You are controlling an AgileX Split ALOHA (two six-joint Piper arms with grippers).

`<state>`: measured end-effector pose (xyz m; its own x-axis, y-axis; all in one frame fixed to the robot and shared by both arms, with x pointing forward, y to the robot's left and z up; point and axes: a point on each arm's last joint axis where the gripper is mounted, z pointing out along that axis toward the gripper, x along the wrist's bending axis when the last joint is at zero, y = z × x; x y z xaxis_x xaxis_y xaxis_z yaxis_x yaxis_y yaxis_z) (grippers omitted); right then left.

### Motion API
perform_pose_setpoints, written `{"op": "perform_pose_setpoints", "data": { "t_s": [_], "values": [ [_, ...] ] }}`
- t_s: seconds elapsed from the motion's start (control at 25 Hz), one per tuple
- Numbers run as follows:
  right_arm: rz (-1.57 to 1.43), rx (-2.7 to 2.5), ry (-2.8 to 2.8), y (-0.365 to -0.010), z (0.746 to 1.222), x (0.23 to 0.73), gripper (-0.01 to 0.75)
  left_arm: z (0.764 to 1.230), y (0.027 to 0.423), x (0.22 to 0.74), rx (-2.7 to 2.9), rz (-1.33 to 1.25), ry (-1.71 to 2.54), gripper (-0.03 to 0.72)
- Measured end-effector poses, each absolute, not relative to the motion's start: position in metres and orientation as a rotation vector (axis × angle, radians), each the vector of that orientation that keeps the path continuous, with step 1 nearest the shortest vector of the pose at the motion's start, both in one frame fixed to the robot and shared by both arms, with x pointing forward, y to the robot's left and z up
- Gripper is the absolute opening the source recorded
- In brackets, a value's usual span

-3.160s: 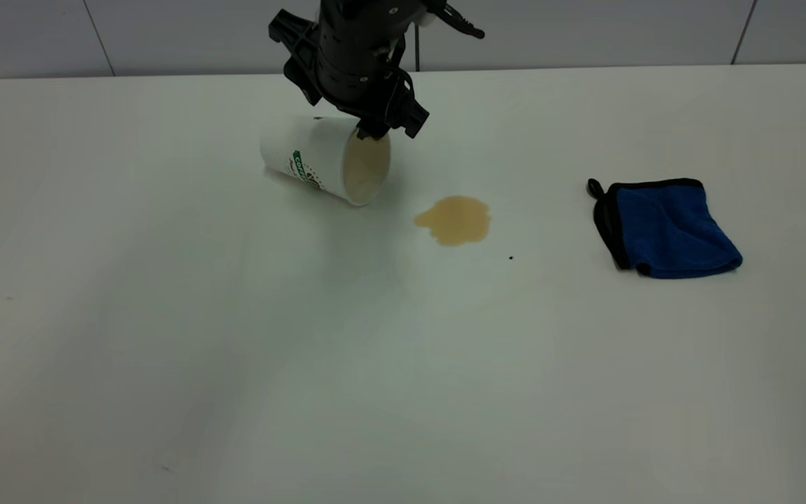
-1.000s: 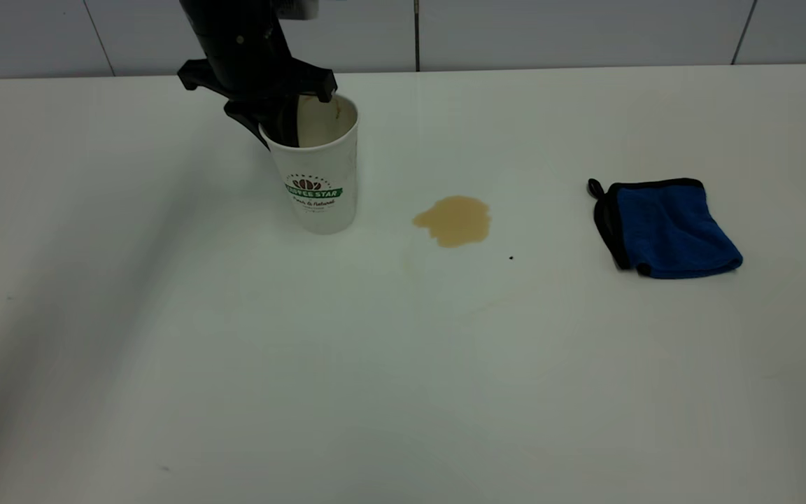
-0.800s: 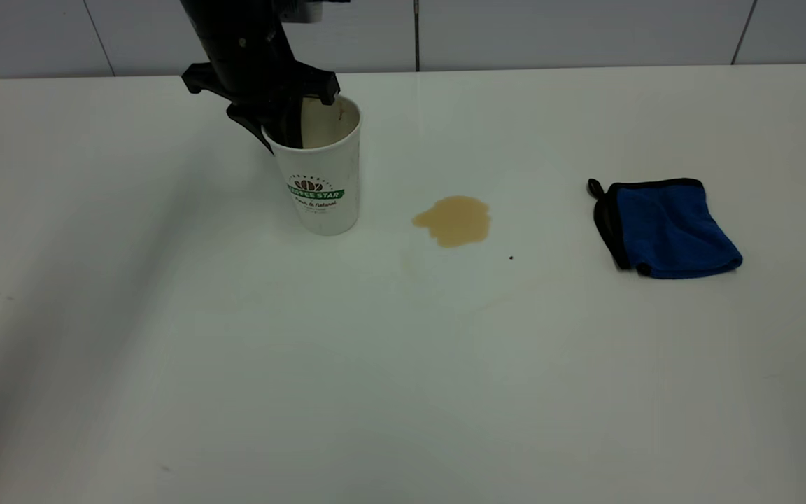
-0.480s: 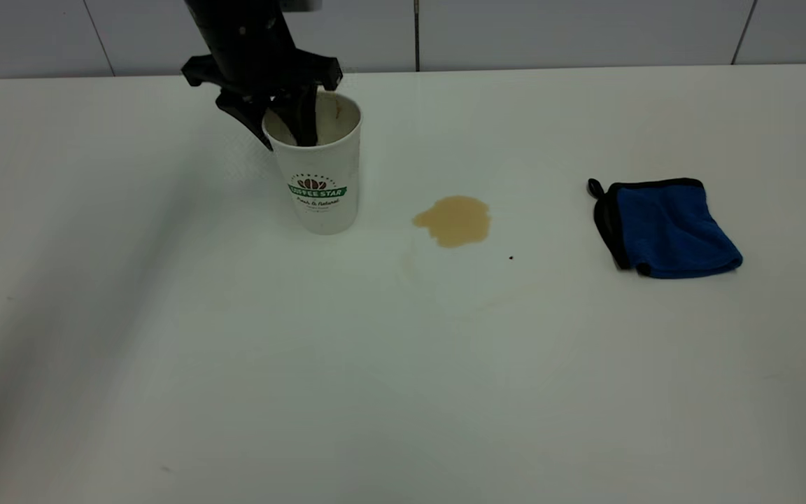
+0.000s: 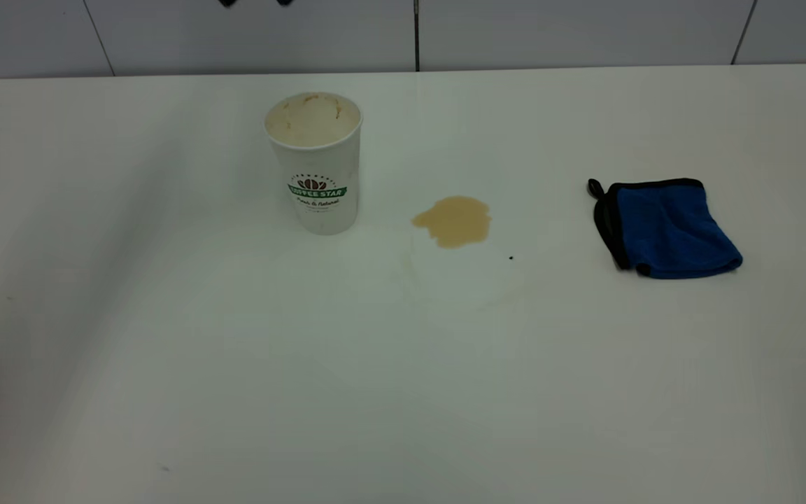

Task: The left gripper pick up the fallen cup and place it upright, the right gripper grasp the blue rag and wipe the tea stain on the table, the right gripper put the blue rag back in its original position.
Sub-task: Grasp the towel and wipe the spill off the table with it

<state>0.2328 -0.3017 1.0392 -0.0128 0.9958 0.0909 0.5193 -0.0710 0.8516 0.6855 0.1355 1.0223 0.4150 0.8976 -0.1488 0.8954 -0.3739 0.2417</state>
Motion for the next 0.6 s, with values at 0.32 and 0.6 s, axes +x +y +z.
{"op": "perform_pose_setpoints", "data": {
  "t_s": [0.32, 0.6],
  "values": [
    [0.992, 1.652, 1.59, -0.302, 1.039, 0.233, 0.545, 1.125, 0.119, 0.636, 2.309, 0.256, 1.41, 0.537],
    [0.992, 1.652, 1.59, -0.302, 1.039, 0.233, 0.545, 1.188, 0.082, 0.57, 2.265, 0.321, 1.207, 0.518]
  ]
}}
